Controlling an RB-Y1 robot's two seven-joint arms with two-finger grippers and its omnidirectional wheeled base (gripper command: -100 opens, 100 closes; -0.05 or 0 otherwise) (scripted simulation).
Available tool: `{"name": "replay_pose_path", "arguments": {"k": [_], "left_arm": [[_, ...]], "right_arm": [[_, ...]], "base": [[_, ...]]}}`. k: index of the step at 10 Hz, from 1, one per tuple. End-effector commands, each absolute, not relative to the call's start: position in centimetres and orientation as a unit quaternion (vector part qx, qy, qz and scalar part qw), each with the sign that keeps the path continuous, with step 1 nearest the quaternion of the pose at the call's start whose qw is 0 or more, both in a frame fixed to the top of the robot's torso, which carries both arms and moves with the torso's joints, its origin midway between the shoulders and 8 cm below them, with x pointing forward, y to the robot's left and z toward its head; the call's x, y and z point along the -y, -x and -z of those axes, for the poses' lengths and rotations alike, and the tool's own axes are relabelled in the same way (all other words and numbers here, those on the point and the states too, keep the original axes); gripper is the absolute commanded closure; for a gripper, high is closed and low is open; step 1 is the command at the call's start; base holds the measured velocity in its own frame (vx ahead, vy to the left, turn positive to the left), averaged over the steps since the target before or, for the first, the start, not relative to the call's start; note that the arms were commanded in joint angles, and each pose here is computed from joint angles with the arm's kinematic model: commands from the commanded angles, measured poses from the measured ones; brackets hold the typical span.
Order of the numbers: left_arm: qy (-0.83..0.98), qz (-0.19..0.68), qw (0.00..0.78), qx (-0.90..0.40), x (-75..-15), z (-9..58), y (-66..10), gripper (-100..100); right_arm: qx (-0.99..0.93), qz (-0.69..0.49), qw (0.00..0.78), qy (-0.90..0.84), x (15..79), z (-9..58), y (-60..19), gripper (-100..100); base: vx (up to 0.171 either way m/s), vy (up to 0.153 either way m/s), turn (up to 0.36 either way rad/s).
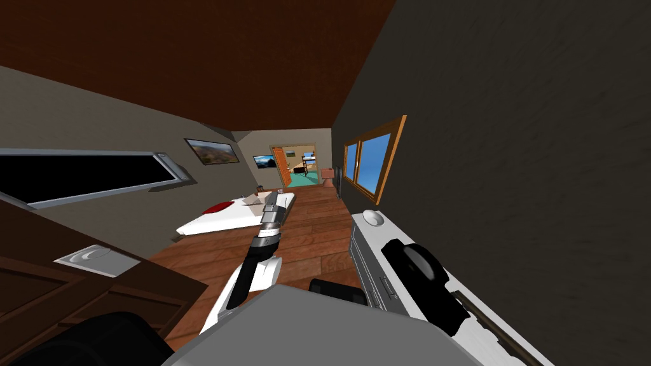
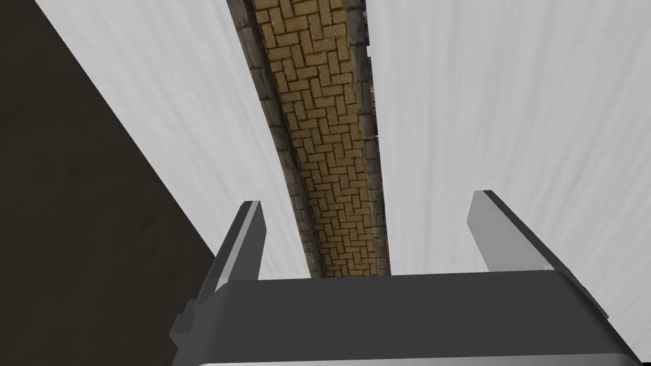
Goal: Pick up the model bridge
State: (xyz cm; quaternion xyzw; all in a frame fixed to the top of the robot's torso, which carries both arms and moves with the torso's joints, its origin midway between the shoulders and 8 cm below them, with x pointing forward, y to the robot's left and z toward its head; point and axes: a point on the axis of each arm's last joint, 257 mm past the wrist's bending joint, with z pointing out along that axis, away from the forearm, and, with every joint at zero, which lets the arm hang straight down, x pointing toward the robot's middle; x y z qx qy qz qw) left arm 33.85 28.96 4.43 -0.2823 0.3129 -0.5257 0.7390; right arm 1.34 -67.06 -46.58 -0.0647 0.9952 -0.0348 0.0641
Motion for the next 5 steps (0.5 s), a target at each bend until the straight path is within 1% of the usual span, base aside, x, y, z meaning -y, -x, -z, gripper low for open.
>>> {"name": "replay_pose_path", "arguments": {"k": [1, 2, 5], "left_arm": [[0.282, 0.526, 0.739, -0.313, -28.96, -4.43, -33.85, 0], [0.282, 0.526, 0.739, -0.313, -28.96, -4.43, -33.85, 0], [0.282, 0.526, 0.739, -0.313, -28.96, -4.43, -33.85, 0]], "right_arm": [[-0.995, 0.035, 0.064, 0.065, 67.06, 46.58, -1.34, -100], [-0.995, 0.035, 0.064, 0.065, 67.05, 46.63, -1.31, 100], [-0.995, 0.034, 0.064, 0.066, 66.95, 46.67, -1.35, 100]], "base": [[0.000, 0.000, 0.000], [0.000, 0.000, 0.000], [0.000, 0.000, 0.000]]}}
